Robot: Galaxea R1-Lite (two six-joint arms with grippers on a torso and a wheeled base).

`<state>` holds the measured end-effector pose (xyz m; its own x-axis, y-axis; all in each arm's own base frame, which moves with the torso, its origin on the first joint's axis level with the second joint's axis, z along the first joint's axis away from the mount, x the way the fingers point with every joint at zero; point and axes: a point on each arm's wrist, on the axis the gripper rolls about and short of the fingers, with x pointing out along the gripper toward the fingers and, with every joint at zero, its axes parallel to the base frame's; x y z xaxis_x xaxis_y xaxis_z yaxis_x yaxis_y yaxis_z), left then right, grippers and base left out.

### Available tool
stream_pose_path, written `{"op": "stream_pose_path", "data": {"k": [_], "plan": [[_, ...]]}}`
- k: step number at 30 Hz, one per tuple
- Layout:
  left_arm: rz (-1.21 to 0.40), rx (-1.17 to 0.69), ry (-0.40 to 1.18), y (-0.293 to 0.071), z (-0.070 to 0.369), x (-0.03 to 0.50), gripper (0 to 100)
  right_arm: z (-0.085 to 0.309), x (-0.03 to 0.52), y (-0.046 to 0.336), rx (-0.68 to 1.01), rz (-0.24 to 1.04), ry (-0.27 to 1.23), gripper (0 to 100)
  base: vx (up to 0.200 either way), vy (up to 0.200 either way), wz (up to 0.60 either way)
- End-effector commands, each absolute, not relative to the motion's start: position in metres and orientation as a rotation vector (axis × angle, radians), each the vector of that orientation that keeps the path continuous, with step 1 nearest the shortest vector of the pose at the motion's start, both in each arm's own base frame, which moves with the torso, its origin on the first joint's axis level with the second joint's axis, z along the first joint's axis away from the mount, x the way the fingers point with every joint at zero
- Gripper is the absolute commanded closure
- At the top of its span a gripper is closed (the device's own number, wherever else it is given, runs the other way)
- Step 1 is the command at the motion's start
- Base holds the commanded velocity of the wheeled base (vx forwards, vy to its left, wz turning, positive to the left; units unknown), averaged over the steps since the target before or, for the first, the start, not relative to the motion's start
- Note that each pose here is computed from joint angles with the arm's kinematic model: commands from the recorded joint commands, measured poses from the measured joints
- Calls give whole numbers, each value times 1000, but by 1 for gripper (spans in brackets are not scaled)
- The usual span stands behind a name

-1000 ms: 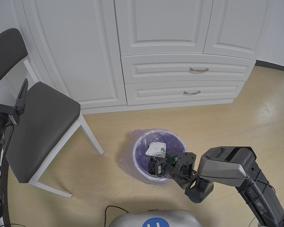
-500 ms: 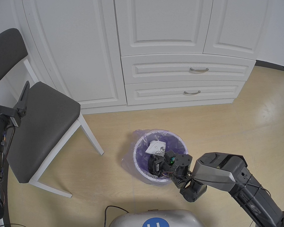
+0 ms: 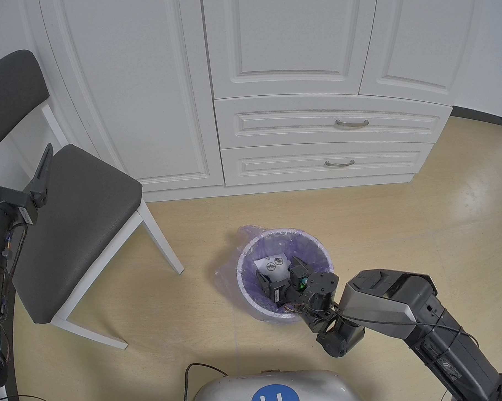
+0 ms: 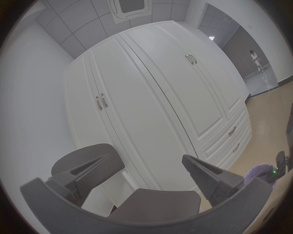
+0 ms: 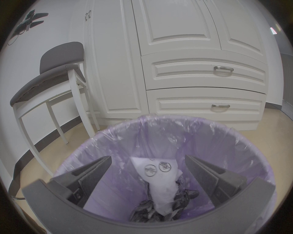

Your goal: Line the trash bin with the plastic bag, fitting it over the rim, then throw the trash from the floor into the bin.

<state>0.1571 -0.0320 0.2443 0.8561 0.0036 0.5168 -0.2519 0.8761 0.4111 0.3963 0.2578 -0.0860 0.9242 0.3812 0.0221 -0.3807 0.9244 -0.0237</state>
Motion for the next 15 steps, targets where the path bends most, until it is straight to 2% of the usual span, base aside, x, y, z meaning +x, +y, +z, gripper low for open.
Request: {"op": "stream_pose_path", "data": {"k": [1, 15], "plan": [[141, 489, -530, -32, 244, 157, 0, -75, 398, 259, -4, 390, -61, 0, 0, 0, 0], [141, 489, -530, -32, 244, 157, 0, -14, 382, 243, -3, 382, -81, 0, 0, 0, 0]]}}
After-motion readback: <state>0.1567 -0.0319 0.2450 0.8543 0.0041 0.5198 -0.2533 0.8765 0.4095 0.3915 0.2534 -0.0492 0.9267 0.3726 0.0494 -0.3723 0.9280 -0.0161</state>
